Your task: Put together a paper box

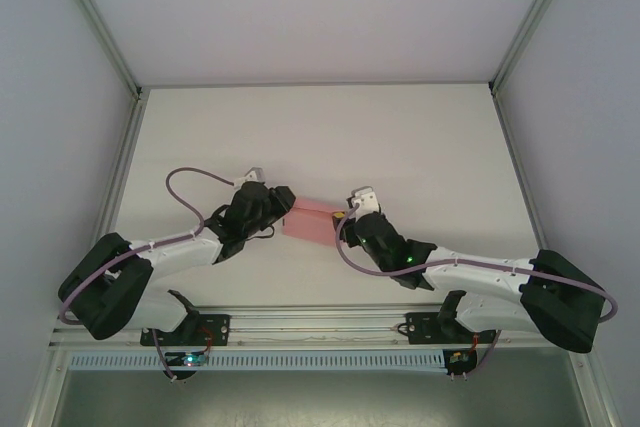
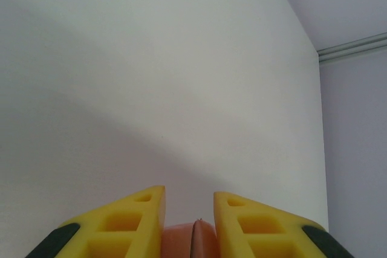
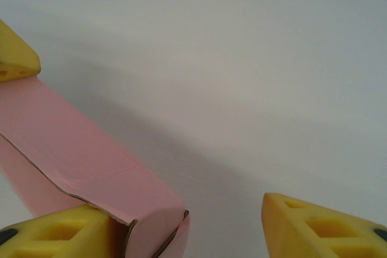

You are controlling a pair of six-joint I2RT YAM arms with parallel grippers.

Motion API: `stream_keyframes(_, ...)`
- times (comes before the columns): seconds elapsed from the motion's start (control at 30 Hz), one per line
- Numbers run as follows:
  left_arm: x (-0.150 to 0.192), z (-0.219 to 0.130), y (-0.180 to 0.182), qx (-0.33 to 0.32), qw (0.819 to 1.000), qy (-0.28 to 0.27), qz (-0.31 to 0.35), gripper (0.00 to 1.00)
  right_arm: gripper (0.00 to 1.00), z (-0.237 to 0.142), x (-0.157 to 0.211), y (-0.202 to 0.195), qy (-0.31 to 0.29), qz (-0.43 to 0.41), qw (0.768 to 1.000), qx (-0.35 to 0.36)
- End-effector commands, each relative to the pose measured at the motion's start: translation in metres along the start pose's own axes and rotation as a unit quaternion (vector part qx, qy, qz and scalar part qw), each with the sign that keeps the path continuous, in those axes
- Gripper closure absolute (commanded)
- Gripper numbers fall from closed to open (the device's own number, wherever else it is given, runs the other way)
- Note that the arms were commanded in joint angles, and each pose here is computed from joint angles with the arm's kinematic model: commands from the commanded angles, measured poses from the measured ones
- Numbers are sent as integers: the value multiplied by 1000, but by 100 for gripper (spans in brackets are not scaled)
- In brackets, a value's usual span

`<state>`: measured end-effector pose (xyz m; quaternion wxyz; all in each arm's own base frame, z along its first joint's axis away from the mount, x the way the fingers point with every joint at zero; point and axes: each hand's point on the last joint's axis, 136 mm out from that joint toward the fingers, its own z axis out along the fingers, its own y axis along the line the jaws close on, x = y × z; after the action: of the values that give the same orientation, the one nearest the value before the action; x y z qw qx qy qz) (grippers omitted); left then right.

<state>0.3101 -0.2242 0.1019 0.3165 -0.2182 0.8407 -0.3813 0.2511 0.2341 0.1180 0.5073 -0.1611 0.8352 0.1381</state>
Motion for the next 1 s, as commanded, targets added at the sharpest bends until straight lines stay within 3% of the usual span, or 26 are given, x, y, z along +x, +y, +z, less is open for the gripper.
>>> stream_keyframes(0.0, 61, -3, 63, -96, 990, 104, 19, 81, 40, -7, 10, 54, 15, -57, 988, -144)
stream_keyframes(0.2, 67, -9, 69, -99, 989, 105, 32, 80, 37, -22, 21, 64, 44, -127, 968, -211)
stream_keyframes(0.57, 71, -18, 64, -87, 990, 79, 74, 80, 34, -29, 23, 74, 40, -138, 957, -251)
stream_keyframes(0.83, 74, -20, 67, -91, 990, 73, 85, 78, 14, -34, 2, 81, -1, -155, 951, -266)
stream_keyframes(0.93, 74, -21, 63, -85, 990, 69, 92, 77, 11, -28, -10, 69, -10, -135, 965, -226)
stream_keyframes(0.97, 74, -22, 62, -85, 990, 65, 97, 77, 2, -27, -17, 63, -15, -116, 971, -206)
